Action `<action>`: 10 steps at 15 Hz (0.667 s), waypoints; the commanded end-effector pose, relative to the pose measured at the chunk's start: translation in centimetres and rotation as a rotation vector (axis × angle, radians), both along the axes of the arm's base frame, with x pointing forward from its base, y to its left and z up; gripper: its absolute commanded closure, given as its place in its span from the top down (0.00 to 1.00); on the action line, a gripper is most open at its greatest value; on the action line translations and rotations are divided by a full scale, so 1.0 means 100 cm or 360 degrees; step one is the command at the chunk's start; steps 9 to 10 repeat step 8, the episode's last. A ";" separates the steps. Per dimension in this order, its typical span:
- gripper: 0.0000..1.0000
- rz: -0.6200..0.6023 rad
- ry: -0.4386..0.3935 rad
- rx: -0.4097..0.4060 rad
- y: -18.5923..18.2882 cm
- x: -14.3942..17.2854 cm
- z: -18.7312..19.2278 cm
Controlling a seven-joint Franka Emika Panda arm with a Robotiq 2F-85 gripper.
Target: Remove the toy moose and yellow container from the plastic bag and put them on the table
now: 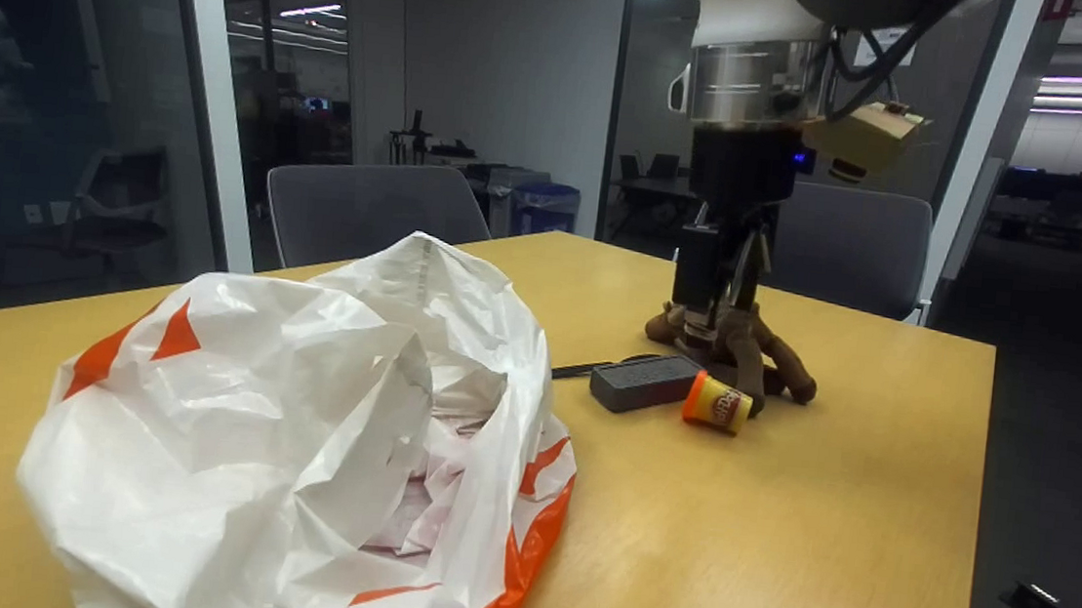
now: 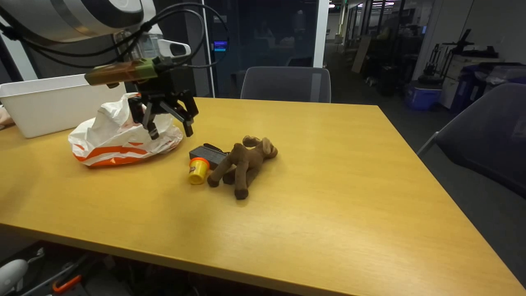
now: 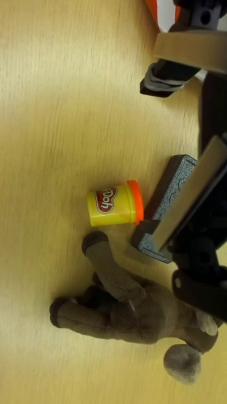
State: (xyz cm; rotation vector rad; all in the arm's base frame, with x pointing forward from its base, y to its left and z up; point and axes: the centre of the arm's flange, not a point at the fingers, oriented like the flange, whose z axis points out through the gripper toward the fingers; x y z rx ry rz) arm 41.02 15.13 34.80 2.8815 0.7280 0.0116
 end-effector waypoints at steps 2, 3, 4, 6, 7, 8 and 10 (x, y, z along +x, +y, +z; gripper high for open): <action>1.00 -0.0026 0.0011 -0.0026 0.008 -0.009 0.016; 1.00 -0.0022 0.0007 -0.0030 0.010 -0.011 0.020; 1.00 -0.0021 0.0008 -0.0032 0.010 -0.012 0.020; 1.00 -0.0026 0.0025 -0.0035 0.008 -0.012 0.015; 1.00 -0.0028 0.0033 -0.0036 0.007 -0.011 0.013; 1.00 -0.0028 0.0036 -0.0036 0.007 -0.011 0.012; 1.00 -0.0028 0.0036 -0.0036 0.007 -0.011 0.012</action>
